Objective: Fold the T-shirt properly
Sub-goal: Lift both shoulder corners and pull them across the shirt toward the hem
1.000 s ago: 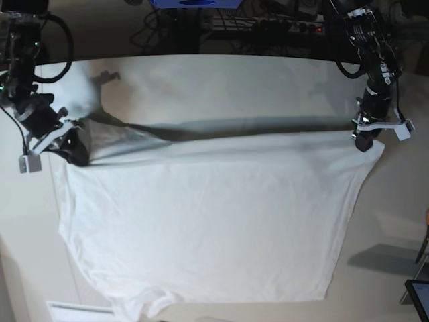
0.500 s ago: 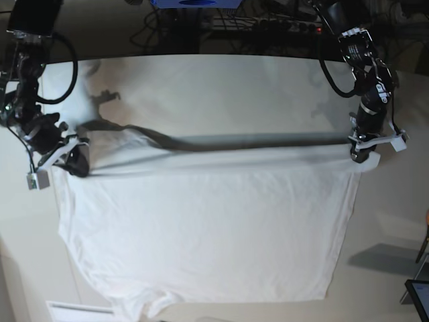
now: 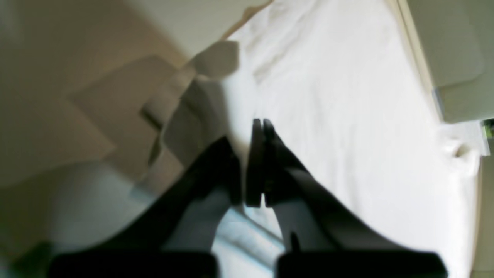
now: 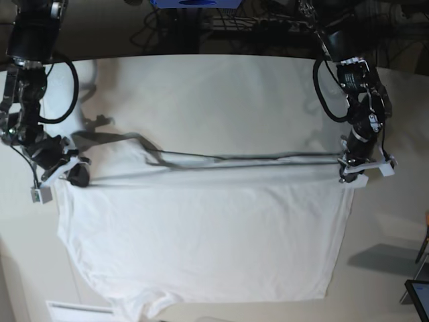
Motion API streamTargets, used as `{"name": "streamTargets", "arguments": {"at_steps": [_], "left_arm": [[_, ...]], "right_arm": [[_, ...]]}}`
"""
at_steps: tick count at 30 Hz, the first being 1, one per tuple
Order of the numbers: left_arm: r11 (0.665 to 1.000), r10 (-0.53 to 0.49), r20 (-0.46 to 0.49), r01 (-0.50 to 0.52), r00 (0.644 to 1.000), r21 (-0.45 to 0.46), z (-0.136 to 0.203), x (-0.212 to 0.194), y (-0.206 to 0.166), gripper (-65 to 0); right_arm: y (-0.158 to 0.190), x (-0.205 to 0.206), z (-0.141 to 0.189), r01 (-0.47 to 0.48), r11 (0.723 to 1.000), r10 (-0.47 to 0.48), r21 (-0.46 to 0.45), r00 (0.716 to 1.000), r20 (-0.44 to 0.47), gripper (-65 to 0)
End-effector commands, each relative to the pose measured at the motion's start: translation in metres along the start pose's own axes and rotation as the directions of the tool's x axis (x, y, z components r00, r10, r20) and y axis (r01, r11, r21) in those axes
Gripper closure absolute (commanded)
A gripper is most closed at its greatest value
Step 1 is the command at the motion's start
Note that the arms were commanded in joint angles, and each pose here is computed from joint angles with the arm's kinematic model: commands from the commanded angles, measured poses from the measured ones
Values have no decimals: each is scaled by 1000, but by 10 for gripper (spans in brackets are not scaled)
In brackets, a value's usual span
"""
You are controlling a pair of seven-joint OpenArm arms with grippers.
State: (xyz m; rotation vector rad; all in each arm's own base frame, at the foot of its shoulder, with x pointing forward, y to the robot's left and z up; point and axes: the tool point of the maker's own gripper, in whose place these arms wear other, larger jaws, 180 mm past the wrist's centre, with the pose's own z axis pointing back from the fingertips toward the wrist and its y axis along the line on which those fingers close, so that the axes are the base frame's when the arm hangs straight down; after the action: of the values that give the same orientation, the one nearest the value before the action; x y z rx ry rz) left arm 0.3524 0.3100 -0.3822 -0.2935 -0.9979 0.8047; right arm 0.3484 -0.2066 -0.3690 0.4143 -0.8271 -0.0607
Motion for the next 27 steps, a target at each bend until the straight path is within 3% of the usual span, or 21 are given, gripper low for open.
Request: {"name": "streamTargets", "arguments": {"at_steps": [1,9,20,24,27], "left_arm": [[1000,-16,48,17,999,-23,-3,17,-12,0],[1000,4,24,-4,1000,-7,-21,13,-16,0],[1000,-8,56,9,998,-21,-26,36,-25,0],[989,-149,44,149,988,5,-30,40,-31,0],[969,-248,37,247,968,30,-33,40,-37,0]], "right_arm": [[-5,25,5,-18,1000,19,-14,998,63,-4],[-18,28,-6,26,999,-25,-24,998,50,-4],[-4,48,-14,-24,1000,24,1,998,57,-4],[12,49,-23,-80,996,79,30,996,31,-4],[15,47,-26,-69,997,68,29,997,24,-6]]}}
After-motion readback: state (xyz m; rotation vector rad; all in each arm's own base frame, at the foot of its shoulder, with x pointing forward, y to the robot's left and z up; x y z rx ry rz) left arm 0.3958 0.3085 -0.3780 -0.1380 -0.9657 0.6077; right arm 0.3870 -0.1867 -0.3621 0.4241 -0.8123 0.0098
